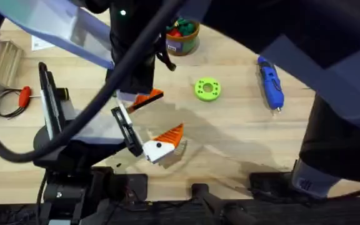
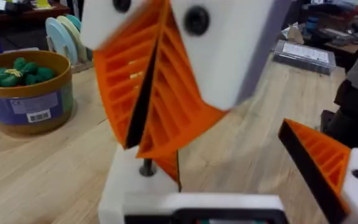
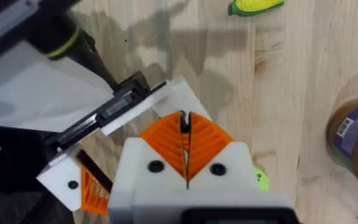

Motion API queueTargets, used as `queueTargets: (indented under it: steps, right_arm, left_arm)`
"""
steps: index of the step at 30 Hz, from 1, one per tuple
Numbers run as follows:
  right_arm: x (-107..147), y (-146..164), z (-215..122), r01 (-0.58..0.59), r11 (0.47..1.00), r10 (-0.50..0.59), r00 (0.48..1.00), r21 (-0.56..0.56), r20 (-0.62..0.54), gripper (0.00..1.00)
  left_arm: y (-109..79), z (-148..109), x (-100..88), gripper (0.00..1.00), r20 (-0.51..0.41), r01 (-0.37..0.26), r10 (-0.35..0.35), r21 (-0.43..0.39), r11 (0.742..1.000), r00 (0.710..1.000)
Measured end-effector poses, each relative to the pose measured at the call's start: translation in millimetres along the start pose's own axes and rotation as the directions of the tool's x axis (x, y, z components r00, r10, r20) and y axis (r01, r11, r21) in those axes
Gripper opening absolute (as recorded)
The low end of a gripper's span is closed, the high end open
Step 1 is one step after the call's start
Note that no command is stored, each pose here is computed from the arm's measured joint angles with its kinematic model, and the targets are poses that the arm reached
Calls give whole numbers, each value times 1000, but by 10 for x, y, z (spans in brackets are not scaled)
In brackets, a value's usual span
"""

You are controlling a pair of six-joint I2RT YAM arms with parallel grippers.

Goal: Pick up the gripper from the table and insert it into the empty holder that is missing its gripper. Then pick up a screw, insert it into the mounting hole, and use the screwdriver to tighten it. Finally, clean up the table by picking up the vegetable and placing it into the bucket.

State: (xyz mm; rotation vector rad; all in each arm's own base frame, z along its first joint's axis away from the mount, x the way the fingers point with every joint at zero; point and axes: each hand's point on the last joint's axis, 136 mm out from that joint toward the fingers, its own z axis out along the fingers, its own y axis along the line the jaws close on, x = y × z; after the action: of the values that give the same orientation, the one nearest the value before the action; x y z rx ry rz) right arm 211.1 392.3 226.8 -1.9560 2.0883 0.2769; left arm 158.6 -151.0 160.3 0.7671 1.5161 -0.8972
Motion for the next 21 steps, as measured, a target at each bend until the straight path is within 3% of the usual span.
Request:
queueTargets:
  steps: [21]
  right_arm:
    - [17, 6, 0, -1, 1000, 1, 1000, -3, -6, 5]
  left_arm:
    - [0, 0, 0, 985, 0, 0, 0, 0, 1000, 1000]
